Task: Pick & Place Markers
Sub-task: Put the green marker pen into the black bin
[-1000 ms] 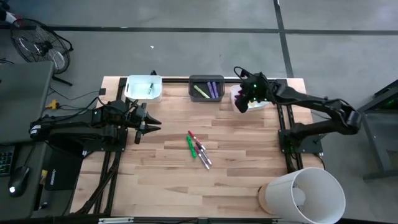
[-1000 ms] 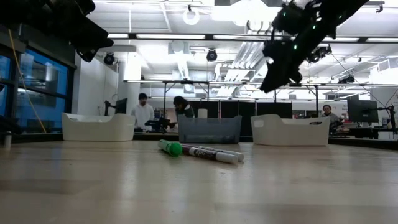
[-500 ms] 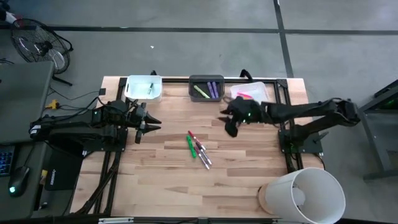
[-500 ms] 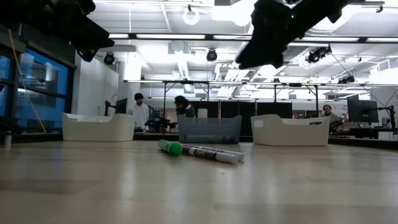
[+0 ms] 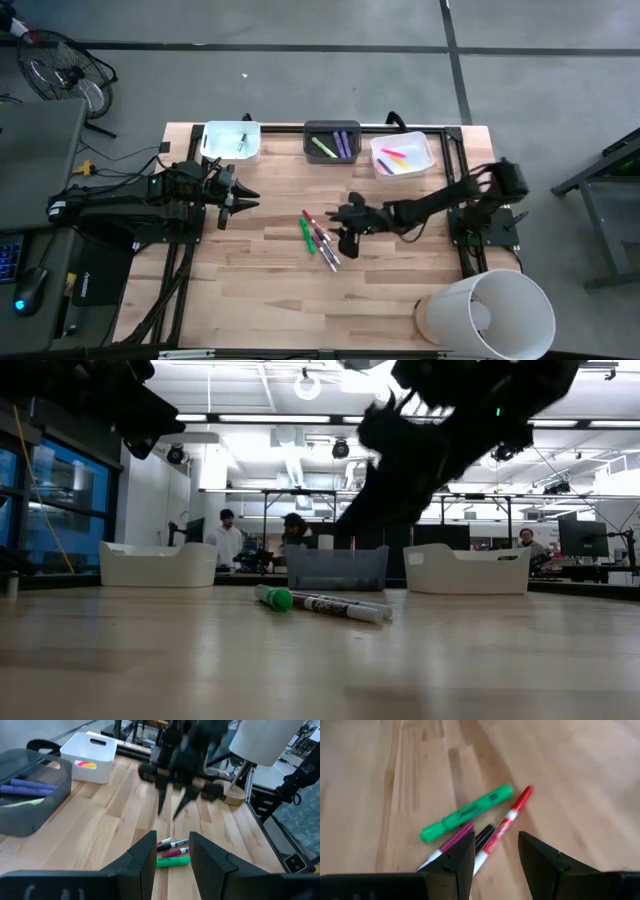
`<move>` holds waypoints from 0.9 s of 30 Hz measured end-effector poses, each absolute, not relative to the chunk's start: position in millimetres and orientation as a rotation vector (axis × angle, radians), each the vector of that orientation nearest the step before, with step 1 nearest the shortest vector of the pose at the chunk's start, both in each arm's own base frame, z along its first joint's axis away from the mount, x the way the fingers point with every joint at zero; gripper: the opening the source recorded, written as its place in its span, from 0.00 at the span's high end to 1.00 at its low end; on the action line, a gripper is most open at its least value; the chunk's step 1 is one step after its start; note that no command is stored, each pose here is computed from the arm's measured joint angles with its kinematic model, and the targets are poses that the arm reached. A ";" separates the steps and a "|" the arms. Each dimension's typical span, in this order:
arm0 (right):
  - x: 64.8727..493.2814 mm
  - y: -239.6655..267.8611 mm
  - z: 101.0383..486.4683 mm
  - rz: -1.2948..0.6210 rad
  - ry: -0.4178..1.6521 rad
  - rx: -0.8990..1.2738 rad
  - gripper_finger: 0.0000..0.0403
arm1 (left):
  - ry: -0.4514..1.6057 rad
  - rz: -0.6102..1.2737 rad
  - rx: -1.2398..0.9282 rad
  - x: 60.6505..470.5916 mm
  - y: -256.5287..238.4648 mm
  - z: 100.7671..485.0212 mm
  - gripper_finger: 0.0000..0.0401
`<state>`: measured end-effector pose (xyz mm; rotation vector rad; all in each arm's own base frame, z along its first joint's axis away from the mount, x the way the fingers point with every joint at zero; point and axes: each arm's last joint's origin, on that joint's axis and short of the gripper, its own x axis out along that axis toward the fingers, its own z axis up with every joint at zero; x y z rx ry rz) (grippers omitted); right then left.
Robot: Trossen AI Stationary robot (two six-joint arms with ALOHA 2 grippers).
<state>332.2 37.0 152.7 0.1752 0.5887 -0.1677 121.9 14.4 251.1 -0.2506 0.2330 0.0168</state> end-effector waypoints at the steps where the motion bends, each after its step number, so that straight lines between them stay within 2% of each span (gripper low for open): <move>1: 334.3 40.4 145.2 -0.156 0.598 0.172 0.65 | 0.225 0.016 -0.249 122.1 14.4 251.9 0.72; 5: 350.0 55.5 132.2 -0.126 0.622 0.155 0.65 | 0.215 0.015 -0.248 122.4 14.5 252.8 0.72; 11: 383.0 72.7 137.9 -0.143 0.660 0.081 0.65 | 0.209 0.014 -0.247 122.5 14.5 253.4 0.72; 19: 411.3 61.6 182.6 -0.386 0.736 0.372 0.65 | 0.210 0.018 -0.259 122.4 14.5 253.3 0.72; 23: 419.4 55.8 203.7 -0.425 0.729 0.413 0.65 | 0.210 0.018 -0.259 122.5 14.6 253.3 0.72; 27: 427.6 51.6 202.9 -0.428 0.748 0.463 0.65 | 0.219 0.019 -0.261 122.2 14.5 252.4 0.72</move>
